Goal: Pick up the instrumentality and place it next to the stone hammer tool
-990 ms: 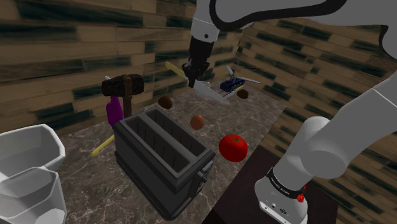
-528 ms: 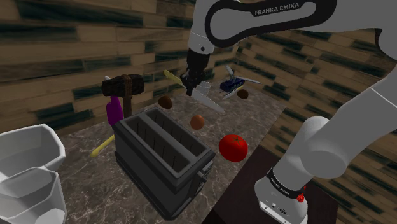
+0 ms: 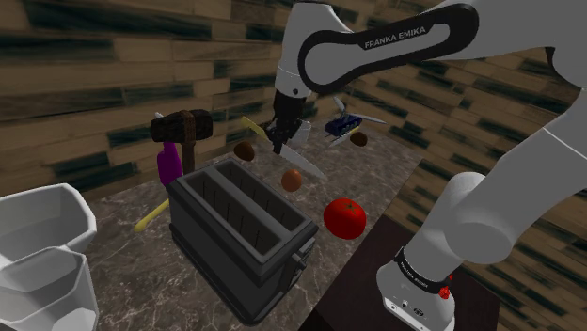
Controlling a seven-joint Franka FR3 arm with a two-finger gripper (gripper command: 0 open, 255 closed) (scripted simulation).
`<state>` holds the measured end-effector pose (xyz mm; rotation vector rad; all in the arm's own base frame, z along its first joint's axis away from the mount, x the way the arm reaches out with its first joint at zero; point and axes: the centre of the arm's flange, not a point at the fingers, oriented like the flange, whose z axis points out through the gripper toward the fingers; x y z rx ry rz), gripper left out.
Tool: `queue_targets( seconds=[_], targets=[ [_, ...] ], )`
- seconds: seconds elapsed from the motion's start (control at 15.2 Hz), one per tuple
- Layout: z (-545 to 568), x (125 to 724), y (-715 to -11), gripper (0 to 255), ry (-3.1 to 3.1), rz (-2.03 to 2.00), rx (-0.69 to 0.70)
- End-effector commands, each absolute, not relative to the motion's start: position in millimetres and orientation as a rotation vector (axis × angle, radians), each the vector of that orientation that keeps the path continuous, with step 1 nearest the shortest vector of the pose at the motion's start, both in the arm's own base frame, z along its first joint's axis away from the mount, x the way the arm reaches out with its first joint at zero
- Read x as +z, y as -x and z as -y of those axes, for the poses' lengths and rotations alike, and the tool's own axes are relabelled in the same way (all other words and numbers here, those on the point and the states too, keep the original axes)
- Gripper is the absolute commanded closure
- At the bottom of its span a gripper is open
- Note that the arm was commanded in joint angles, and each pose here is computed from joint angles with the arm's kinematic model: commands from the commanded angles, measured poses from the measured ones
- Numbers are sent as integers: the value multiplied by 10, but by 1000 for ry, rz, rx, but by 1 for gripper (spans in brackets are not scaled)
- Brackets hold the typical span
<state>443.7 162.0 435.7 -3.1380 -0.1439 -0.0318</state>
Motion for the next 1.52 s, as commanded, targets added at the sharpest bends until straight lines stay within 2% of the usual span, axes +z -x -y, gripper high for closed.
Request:
queue_targets(
  seconds=[0.0, 1.45],
  targets=[
    [-1620, 4244, -4435, 255, 3138, 144, -33],
    [-1620, 3083, -4435, 255, 3138, 144, -33]
  ],
)
